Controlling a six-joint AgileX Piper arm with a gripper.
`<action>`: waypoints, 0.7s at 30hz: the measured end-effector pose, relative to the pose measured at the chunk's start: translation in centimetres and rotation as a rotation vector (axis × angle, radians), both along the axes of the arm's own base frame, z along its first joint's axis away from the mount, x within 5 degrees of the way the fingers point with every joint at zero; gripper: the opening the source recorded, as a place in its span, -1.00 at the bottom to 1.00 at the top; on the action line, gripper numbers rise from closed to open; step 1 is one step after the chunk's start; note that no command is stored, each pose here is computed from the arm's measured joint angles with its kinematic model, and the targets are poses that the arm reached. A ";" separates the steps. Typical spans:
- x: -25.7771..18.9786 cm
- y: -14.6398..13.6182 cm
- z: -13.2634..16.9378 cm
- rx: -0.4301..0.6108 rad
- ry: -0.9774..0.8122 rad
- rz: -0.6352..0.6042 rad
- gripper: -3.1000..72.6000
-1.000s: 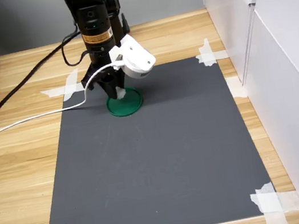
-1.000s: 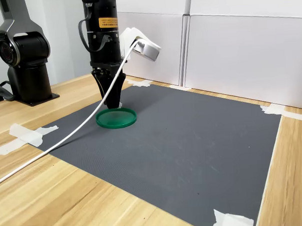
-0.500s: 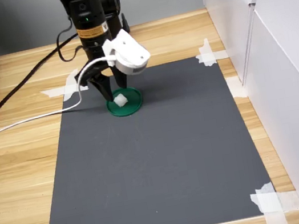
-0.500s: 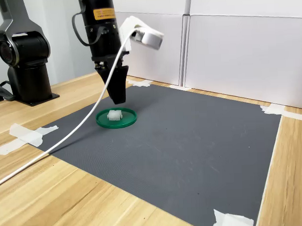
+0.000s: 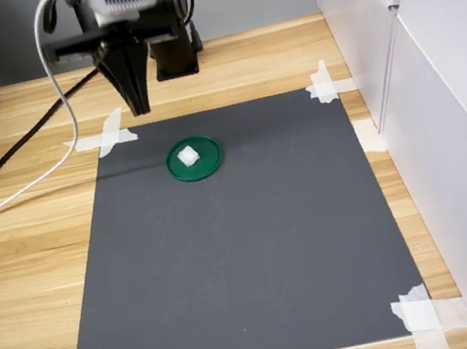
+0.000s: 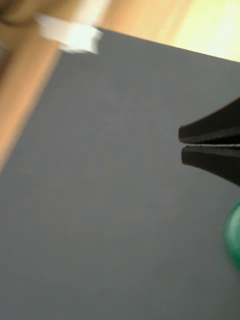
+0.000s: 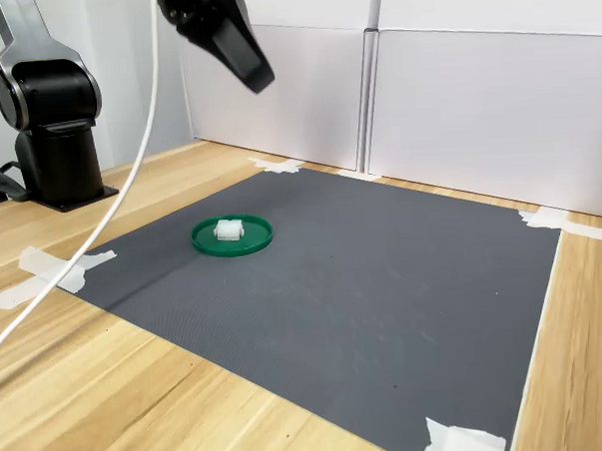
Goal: Grasp a white terminal and put it in the green lid.
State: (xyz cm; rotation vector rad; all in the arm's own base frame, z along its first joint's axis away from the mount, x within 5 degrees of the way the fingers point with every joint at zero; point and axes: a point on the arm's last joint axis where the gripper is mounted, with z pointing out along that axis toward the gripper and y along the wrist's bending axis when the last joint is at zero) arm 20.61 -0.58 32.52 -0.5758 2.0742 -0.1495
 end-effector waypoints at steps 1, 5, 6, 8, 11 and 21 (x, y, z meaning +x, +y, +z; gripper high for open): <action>-0.3 0.1 0.7 0.028 -0.026 -0.014 -0.97; -2.1 0.2 2.6 0.167 -0.094 -0.107 -0.97; -2.7 0.3 3.0 0.204 -0.104 -0.136 -0.97; -4.1 0.2 3.8 0.279 -0.132 -0.199 -0.97; -6.8 0.2 5.1 0.385 -0.205 -0.292 -0.97; -11.7 0.4 -0.3 0.555 -0.259 -0.404 -0.97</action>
